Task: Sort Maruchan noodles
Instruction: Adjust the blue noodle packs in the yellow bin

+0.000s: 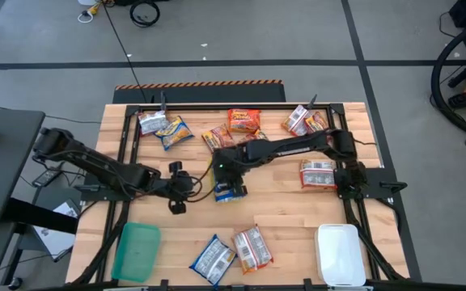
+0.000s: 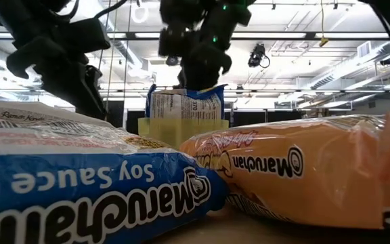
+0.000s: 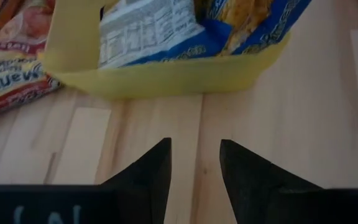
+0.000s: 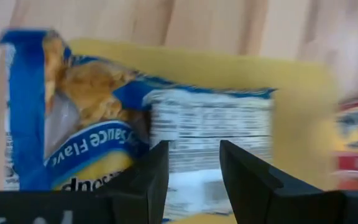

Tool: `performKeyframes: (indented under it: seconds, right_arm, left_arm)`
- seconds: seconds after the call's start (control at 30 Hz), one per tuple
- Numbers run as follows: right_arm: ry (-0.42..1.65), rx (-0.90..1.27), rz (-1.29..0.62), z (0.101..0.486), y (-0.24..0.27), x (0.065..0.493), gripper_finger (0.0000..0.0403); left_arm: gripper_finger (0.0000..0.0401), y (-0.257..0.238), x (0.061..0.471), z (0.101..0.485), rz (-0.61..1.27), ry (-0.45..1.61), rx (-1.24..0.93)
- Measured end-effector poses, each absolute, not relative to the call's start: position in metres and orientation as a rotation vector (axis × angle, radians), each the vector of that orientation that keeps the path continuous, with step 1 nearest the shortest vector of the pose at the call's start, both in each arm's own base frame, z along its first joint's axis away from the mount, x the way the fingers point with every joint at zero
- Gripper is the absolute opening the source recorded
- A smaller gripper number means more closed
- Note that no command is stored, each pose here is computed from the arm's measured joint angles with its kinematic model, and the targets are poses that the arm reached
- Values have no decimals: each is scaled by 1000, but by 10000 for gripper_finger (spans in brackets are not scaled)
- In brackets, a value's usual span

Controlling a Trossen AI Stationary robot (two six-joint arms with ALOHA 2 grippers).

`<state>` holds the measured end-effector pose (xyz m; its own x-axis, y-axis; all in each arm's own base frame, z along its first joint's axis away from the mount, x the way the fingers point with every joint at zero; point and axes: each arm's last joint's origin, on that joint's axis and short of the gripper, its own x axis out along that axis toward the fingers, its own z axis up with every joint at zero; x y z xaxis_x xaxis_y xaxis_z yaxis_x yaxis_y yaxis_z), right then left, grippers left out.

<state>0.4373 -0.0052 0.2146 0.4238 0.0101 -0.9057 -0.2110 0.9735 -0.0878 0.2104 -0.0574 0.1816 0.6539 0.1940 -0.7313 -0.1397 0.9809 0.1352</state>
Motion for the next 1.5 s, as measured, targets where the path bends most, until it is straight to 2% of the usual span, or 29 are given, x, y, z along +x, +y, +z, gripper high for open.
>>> performKeyframes:
  seconds: [0.23,0.4,0.53,0.63,0.77,0.8,1.1,1.37,1.5]
  right_arm:
    - [1143,-69,286,207,-10,436,147]
    - [1186,-82,266,184,-12,443,142]
    - [1181,-99,218,182,-14,445,129]
    - [1167,-91,190,183,-14,447,99]
    - [1145,-74,156,185,-16,449,22]
    - [1143,-65,147,185,-16,449,13]
    - [1045,49,148,225,-17,444,7]
    - [1039,336,276,231,-32,439,5]
    - [1071,322,247,229,-40,436,9]
  left_arm:
    - [141,-50,202,180,234,915,63]
    - [141,-43,204,180,261,918,55]
    - [141,-42,204,180,265,918,53]
    - [141,-42,204,179,264,921,56]
    - [141,-43,203,179,263,926,59]
    - [141,-43,203,179,263,931,59]
    - [141,-48,201,179,241,930,68]
    - [141,-57,199,179,193,932,80]
    - [141,-57,195,182,188,930,82]
